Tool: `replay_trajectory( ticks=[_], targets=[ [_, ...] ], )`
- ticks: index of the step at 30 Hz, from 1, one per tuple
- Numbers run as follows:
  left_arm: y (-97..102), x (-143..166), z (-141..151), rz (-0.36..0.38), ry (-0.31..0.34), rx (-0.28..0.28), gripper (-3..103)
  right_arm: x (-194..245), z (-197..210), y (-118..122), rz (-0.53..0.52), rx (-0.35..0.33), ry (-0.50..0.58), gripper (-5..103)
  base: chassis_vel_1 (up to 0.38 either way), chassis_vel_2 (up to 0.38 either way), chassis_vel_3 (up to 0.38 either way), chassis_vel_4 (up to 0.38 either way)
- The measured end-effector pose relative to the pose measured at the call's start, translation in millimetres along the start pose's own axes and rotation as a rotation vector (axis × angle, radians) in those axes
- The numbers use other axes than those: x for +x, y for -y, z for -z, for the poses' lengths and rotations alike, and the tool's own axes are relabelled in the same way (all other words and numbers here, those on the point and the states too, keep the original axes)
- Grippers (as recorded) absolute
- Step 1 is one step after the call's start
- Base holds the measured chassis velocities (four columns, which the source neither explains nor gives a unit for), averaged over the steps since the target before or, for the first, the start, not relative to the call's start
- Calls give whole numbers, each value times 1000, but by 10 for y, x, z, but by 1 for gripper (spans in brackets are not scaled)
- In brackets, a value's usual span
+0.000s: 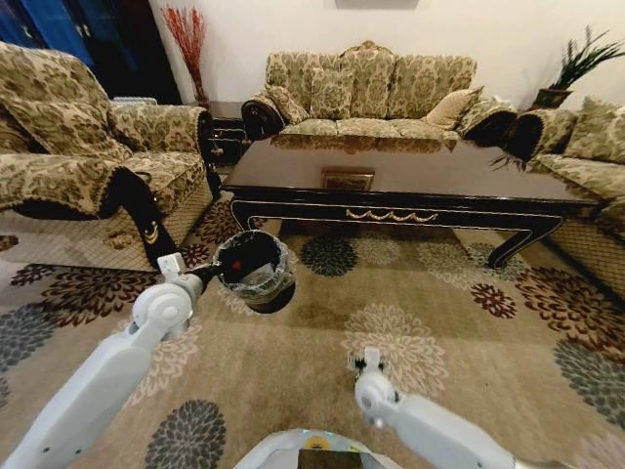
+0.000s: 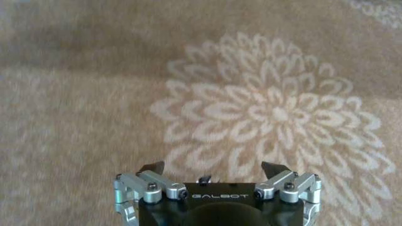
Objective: Move to the front of the table and pick up the trash from the floor, then place it into the trash bin.
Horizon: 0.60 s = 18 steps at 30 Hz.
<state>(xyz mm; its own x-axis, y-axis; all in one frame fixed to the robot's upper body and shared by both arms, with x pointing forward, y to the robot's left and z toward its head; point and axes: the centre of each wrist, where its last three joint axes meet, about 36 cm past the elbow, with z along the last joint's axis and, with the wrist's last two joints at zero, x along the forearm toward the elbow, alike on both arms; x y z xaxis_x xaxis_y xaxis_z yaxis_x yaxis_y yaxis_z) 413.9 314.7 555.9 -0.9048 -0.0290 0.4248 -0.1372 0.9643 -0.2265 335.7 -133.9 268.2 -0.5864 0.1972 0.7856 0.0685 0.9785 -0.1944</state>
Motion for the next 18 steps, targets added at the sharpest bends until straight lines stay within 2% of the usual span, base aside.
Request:
replay_trajectory(
  ticks=[2,10,18],
  targets=[
    [22,28,20,-10,7,-4,3,-64,-68,-48,-12,25,1,100,0,0,0,0],
    [37,19,33,-19,4,-12,3,-90,-94,-73,-17,35,1,100,0,0,0,0],
    [38,-50,28,-22,-4,-6,3,-49,-320,-45,-23,59,-17,100,0,0,0,0]
  ],
)
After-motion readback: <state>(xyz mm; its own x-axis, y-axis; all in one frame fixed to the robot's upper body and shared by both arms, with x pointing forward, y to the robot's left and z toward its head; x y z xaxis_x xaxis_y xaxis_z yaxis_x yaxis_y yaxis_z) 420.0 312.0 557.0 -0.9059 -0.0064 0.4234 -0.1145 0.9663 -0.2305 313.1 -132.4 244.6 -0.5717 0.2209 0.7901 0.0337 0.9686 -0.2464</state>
